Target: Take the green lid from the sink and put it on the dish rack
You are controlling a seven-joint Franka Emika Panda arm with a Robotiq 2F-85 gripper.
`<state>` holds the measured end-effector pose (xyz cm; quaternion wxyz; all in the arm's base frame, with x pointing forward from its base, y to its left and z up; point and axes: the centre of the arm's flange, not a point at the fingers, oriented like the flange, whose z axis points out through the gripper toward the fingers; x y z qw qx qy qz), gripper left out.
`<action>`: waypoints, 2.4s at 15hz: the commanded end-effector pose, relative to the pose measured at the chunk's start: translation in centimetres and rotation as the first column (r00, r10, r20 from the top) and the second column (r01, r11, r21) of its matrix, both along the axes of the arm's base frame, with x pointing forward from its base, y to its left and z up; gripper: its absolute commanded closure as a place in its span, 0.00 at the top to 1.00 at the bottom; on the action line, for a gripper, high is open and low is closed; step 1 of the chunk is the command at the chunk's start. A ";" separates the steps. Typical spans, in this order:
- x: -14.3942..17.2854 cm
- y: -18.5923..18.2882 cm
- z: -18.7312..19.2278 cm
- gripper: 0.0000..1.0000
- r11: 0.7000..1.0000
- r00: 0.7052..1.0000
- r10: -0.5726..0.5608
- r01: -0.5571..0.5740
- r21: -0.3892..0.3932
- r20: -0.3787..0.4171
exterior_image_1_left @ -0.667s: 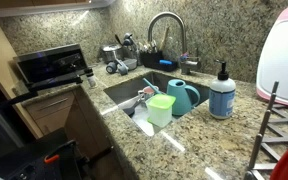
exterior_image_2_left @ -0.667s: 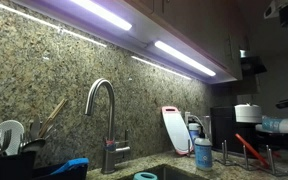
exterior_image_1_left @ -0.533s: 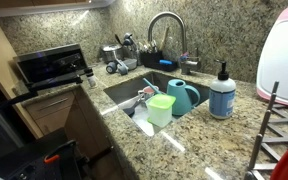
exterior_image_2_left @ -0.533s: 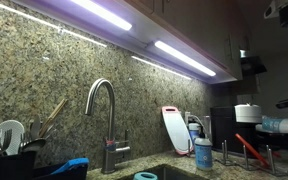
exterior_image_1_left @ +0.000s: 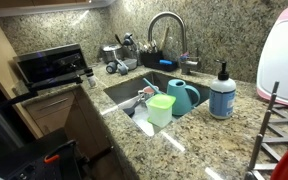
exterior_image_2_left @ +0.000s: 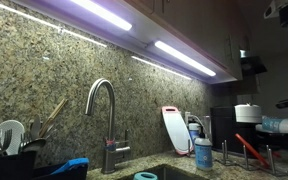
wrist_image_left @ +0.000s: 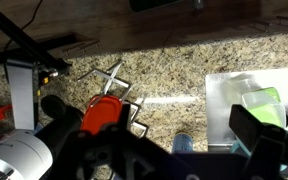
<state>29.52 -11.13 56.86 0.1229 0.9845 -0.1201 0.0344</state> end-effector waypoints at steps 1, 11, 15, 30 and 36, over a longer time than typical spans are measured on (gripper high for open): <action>0.5 0.8 1.9 1.00 0.999 0.999 0.023 -0.022 -0.029 0.045; 6.5 2.1 7.0 1.00 0.919 0.932 0.358 -0.362 0.157 0.055; 8.5 -0.6 5.5 1.00 0.839 0.888 0.459 -0.444 0.314 0.027; 9.6 -3.5 0.8 1.00 0.701 0.773 0.626 -0.497 0.511 -0.107; 9.8 -4.8 -1.9 1.00 0.671 0.762 0.645 -0.522 0.526 -0.066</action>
